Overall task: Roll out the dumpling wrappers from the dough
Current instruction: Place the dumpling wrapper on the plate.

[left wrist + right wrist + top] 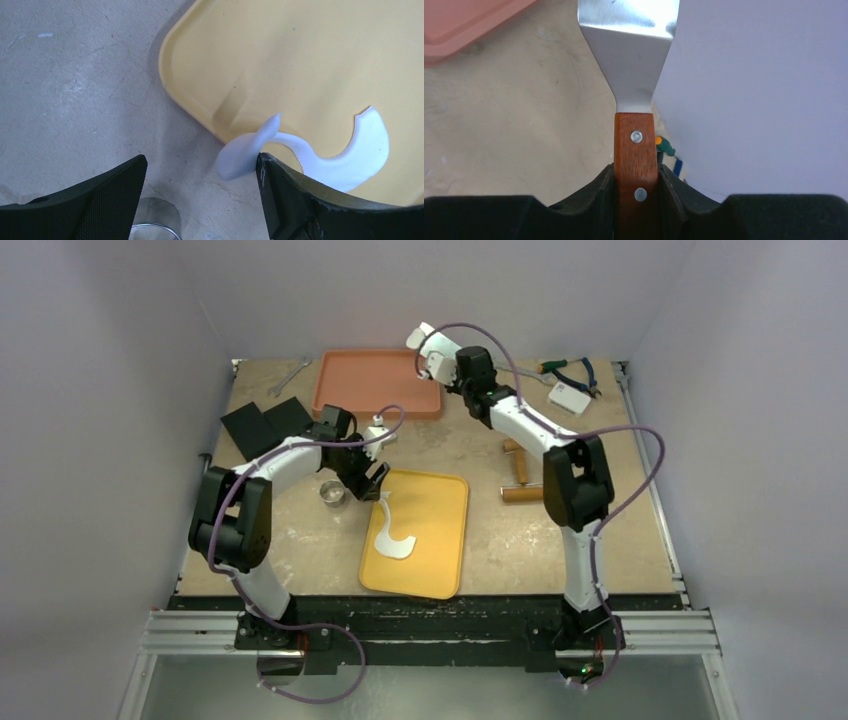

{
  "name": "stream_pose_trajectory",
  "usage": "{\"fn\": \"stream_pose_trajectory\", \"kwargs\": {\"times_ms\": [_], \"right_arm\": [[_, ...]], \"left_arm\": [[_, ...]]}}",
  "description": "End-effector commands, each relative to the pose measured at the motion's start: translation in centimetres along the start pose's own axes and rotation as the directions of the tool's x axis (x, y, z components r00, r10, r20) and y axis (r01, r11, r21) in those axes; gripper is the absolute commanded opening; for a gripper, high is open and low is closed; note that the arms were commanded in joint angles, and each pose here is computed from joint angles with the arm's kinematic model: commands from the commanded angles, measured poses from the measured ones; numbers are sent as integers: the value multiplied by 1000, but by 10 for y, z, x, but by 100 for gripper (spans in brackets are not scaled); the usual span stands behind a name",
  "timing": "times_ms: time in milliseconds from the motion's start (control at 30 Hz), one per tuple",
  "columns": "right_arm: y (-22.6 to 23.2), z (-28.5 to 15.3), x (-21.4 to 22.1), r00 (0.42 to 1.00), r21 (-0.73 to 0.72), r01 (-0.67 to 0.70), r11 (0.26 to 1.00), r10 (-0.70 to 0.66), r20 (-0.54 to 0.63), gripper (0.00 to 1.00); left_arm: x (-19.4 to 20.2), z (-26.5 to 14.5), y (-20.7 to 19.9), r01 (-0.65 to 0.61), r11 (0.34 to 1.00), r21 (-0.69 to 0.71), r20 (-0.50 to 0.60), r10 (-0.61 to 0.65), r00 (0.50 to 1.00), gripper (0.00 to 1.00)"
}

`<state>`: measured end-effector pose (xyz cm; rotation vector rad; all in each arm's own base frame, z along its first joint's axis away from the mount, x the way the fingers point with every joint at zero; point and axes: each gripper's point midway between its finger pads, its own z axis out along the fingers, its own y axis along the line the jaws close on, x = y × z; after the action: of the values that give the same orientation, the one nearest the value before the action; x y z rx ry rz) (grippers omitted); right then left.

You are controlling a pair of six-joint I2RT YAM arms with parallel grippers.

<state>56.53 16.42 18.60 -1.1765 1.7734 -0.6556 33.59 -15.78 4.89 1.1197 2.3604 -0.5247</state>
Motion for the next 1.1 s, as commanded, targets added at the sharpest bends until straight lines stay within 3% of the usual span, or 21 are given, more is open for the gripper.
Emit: {"fn": "stream_pose_trajectory", "kwargs": {"times_ms": [0,267,500,533,667,867,1067], "right_arm": [[-71,-10,-42,996,325,86,942,-86,-14,0],[-55,-25,-81,894,516,430,741,-428,-131,0],[-38,-39,-81,704,499,681,535,-667,-245,0],[-35,-39,-81,698,497,686,531,-673,-245,0],[-49,-46,-84,756,533,627,569,-609,-238,0],[-82,-56,-91,912,554,382,740,-397,-98,0],[-77,-54,-89,941,485,313,817,-335,-43,0]], "left_arm": [[2,1,1,15,1000,20,-1,-15,1000,80],[2,6,2,31,999,42,-13,-30,999,80],[4,6,3,31,999,40,-16,-30,999,79],[4,6,3,30,999,41,-14,-30,999,79],[3,6,3,32,999,42,-11,-31,999,79],[3,6,3,34,999,41,-12,-33,999,80],[4,5,4,31,999,38,-18,-30,999,80]]}}
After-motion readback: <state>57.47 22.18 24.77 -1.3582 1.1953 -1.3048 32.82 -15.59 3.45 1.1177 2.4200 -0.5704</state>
